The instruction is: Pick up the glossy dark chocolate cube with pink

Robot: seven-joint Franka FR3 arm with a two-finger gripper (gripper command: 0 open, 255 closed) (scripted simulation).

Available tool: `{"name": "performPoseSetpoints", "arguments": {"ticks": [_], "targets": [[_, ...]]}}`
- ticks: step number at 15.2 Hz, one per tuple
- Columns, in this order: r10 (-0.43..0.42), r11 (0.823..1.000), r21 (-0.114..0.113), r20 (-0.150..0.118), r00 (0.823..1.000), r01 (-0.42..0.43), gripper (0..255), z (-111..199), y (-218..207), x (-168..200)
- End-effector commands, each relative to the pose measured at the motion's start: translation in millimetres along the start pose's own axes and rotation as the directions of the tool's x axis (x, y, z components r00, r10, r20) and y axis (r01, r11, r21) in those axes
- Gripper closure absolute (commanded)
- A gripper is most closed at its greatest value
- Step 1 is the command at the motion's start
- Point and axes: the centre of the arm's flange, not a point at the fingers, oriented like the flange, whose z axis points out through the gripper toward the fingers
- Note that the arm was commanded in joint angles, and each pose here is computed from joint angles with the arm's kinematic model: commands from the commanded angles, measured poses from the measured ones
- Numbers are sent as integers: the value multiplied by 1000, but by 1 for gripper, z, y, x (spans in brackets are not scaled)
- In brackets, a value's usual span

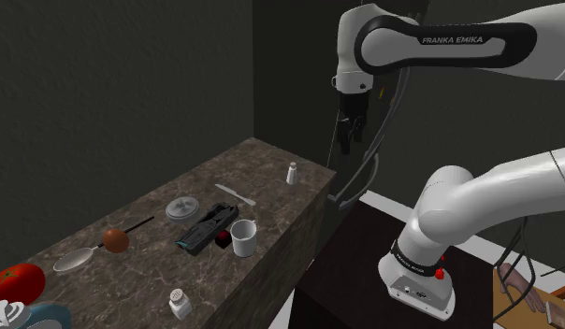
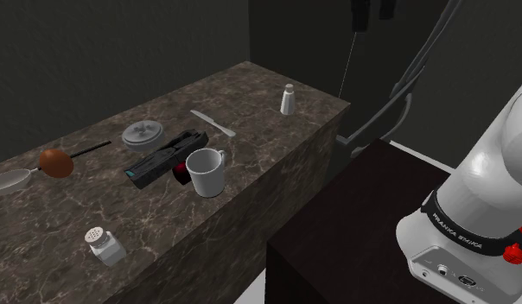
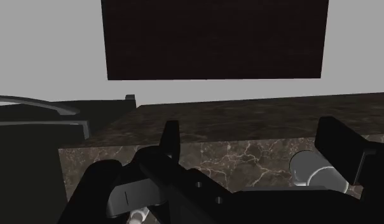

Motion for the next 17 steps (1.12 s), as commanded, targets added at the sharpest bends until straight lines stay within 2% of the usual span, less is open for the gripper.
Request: {"name": "performPoseSetpoints", "arguments": {"ticks": [1,17], "targets": [[0,1000,0,0,1000,0,0,0,0,0],[34,999,-10,-12,999,-34,0,112,-117,135]]}}
